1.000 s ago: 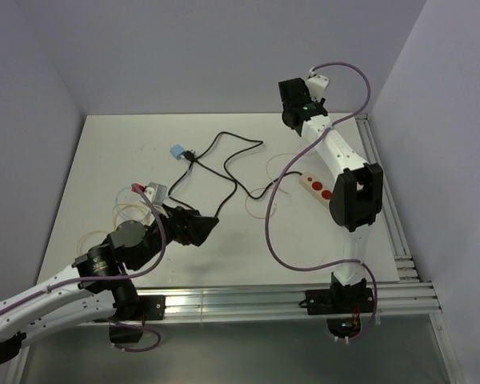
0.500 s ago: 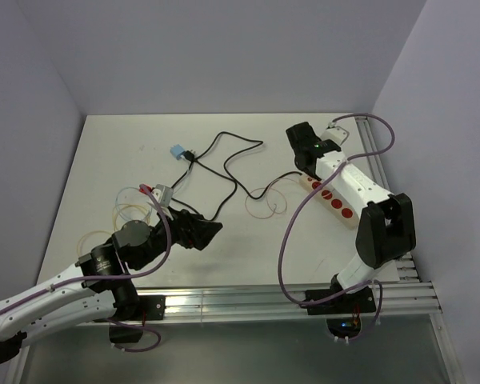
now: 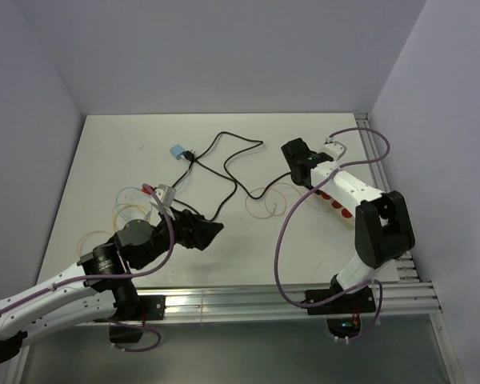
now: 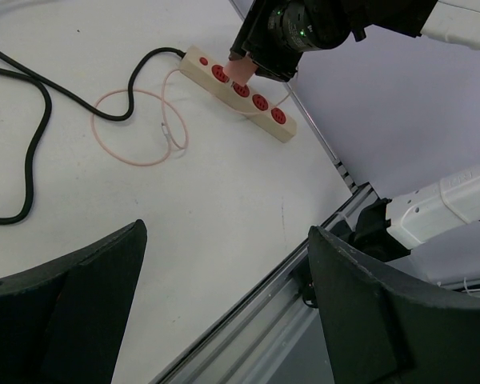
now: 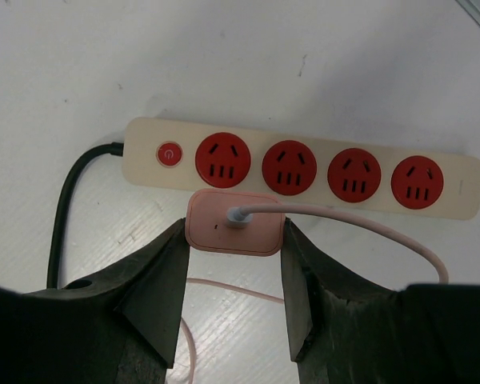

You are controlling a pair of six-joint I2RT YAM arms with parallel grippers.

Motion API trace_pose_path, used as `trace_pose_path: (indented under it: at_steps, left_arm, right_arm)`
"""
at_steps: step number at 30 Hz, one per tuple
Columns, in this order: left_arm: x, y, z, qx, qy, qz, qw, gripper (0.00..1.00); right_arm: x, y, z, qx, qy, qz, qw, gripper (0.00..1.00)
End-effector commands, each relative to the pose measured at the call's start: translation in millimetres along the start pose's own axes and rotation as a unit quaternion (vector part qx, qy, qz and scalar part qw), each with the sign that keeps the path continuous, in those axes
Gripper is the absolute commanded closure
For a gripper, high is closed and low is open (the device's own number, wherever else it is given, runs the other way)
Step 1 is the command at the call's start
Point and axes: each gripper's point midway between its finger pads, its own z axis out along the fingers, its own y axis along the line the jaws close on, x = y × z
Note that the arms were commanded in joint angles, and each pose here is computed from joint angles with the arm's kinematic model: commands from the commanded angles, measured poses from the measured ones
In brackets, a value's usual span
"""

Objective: Insert the plug

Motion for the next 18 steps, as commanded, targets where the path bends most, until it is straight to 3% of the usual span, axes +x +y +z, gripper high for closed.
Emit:
trace_pose_path:
  at_steps: [1,18]
  left_arm:
    - [-8,-6,1,0.013,-0.011,0.003,1.000,0.13]
    - [-6,-2,3,0.007,-0.010,0.010,1.000,0.13]
  right_arm:
    - [-27,6,1,0.016,-0.051,0.047,0.997,1.00]
    - [-30,8,29,0.059,-0.053,0.046,0.996,1.00]
